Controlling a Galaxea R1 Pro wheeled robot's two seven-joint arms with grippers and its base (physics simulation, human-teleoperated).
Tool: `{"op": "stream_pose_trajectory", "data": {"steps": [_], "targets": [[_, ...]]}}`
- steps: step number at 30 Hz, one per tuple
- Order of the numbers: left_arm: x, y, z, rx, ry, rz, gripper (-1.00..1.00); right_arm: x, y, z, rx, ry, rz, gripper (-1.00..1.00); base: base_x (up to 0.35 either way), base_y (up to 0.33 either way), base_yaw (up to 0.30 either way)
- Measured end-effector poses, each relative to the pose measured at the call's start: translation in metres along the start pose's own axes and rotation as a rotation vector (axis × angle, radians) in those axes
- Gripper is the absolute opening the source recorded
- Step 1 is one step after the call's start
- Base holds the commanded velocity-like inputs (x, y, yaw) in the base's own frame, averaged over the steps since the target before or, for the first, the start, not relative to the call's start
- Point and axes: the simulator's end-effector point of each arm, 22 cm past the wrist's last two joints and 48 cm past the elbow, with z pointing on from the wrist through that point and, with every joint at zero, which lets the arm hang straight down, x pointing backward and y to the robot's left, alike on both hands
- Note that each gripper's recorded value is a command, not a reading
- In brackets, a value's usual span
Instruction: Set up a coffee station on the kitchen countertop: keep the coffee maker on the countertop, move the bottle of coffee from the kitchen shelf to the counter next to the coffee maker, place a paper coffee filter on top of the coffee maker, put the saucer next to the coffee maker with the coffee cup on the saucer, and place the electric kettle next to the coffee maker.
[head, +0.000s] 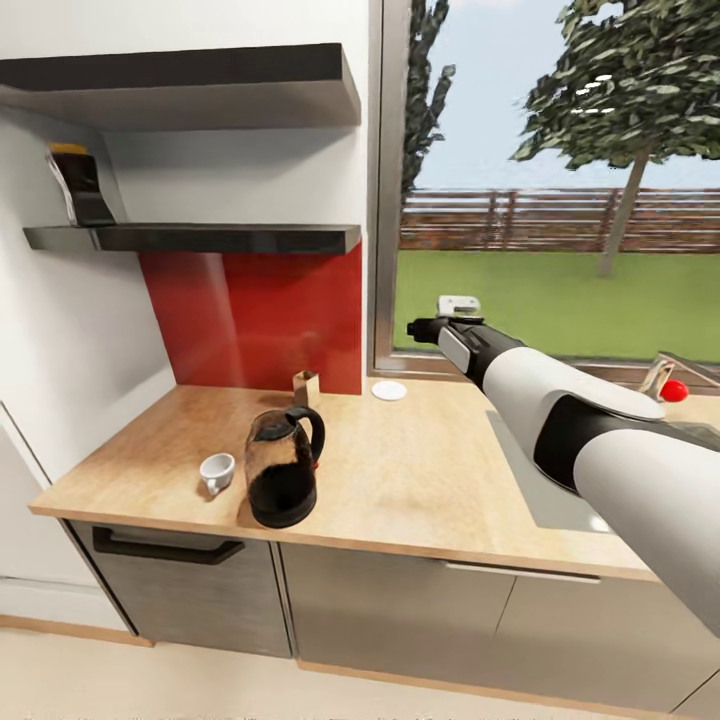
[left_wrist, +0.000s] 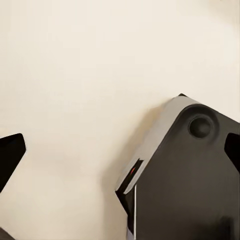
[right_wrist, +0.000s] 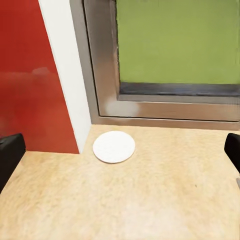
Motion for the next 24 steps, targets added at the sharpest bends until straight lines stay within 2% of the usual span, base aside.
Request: {"op": "stream_pose_trajectory", "data": {"steps": [2, 4, 5, 6, 18, 24], "targets": [[-0.003, 0.005, 0.001, 0.003, 0.0, 0.004, 1.0, -0.004, -0.008, 0.002, 0.015, -0.043, 0.01, 1.0, 0.0, 0.0, 0.004], [-0.011, 0.015, 0.002, -0.003, -0.009, 0.015, 1.0, -0.004, -0.011, 0.002, 0.021, -0.05, 0.013, 1.0, 0.0, 0.0, 0.001], [-0.025, 0.027, 0.005, 0.067, 0.012, 0.025, 1.0, -0.01, -0.055, 0.002, 0.095, -0.091, 0.045, 1.0, 0.0, 0.0, 0.0], [-0.041, 0.055, 0.005, 0.036, -0.004, 0.019, 1.0, 0.002, -0.066, 0.004, 0.109, -0.082, 0.057, 1.0, 0.0, 0.0, 0.0], [-0.039, 0.053, 0.005, 0.038, 0.0, 0.02, 1.0, 0.0, -0.065, 0.004, 0.105, -0.093, 0.053, 1.0, 0.0, 0.0, 0.0], [-0.036, 0.056, 0.005, 0.031, 0.013, 0.018, 1.0, 0.012, -0.063, 0.008, 0.101, -0.073, 0.051, 1.0, 0.0, 0.0, 0.0]]}}
